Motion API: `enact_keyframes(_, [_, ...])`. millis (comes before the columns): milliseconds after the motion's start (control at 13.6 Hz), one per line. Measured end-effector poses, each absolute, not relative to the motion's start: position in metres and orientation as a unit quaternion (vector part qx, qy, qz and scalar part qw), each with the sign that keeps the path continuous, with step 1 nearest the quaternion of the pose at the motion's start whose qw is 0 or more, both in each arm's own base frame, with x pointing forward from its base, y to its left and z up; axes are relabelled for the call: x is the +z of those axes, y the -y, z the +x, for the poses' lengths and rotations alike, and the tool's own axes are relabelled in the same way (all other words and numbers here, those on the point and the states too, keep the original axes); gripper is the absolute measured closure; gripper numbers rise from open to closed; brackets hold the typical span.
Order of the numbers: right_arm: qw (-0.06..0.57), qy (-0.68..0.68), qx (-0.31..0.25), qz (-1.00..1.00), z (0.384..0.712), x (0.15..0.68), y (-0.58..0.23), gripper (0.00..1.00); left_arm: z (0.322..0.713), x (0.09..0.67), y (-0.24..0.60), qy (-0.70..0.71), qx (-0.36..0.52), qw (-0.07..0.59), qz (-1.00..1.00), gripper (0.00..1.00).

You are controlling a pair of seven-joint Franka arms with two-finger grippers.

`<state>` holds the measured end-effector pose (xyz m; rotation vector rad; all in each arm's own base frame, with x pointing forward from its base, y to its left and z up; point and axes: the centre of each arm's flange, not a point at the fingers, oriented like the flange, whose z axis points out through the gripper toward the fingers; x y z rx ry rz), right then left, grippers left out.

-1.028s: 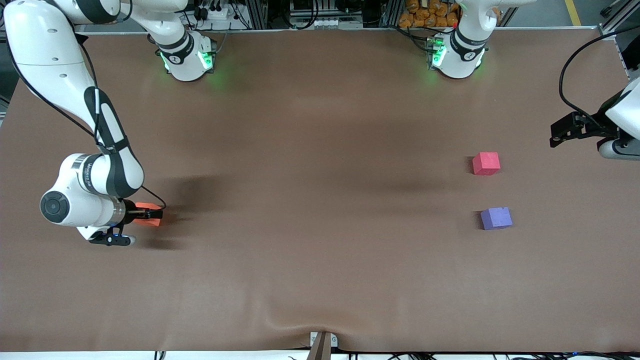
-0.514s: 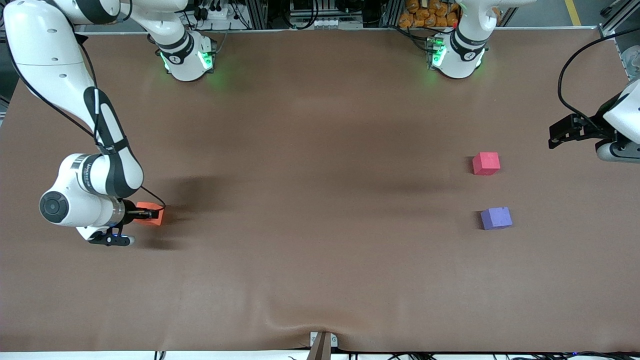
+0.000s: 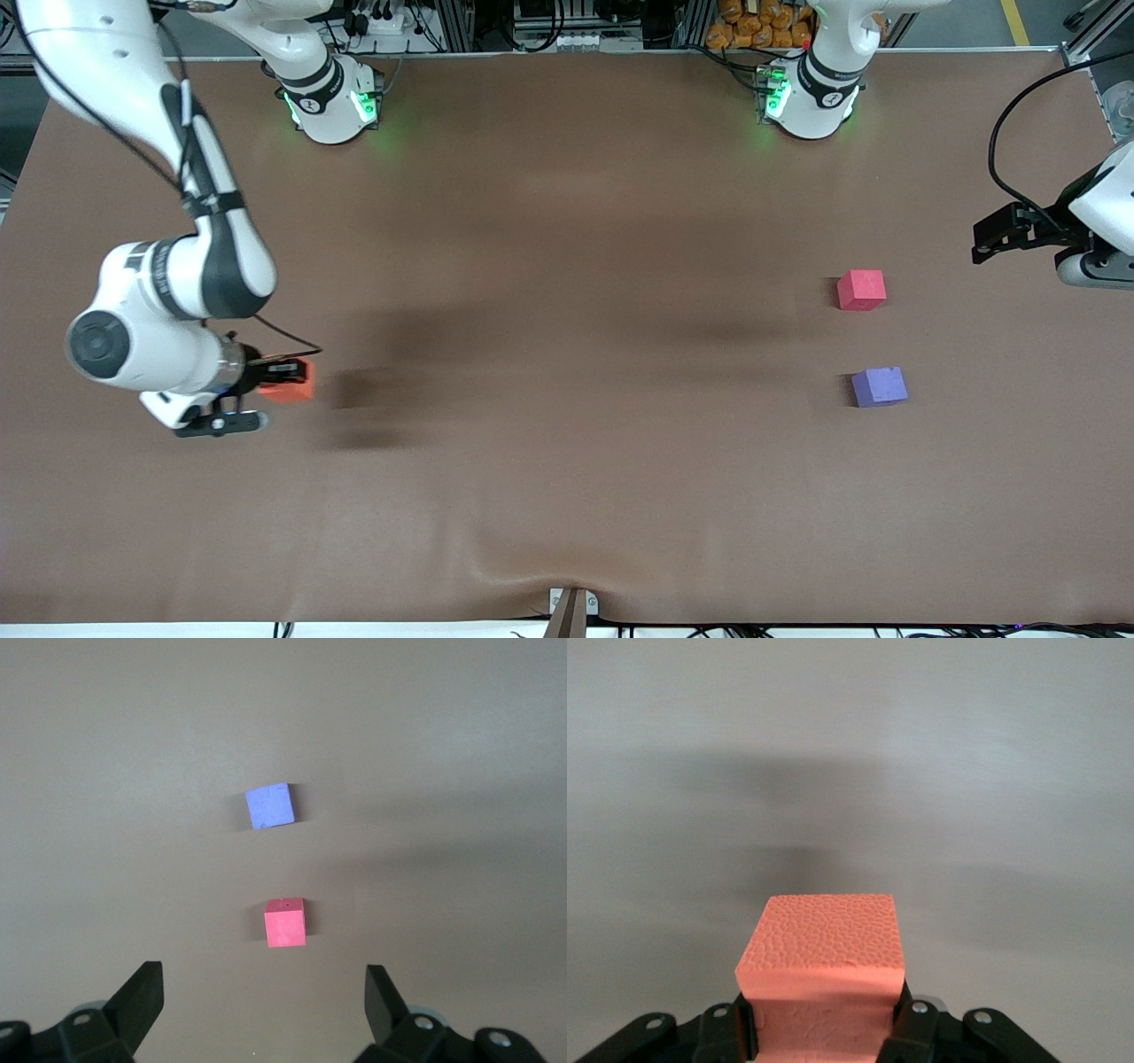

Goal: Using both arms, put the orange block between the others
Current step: 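Carry the orange block with the right gripper to the table middle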

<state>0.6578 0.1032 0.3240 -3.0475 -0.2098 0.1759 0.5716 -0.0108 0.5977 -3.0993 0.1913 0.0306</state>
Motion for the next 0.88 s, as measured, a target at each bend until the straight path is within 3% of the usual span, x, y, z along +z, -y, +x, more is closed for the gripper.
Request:
enact_keyframes(514, [0.054,0.028,0.061,-0.996,0.632,0.291,-0.295,0.46,0.572,0.595,0.011,-0.061,0.012,0.015,-0.998,0.00])
enact_keyframes(881, [0.077,-0.037,0.008,-0.996,0.607,0.244,-0.400,0.46,0.575,0.589,0.013,-0.061,0.017,0.006,-0.998,0.00])
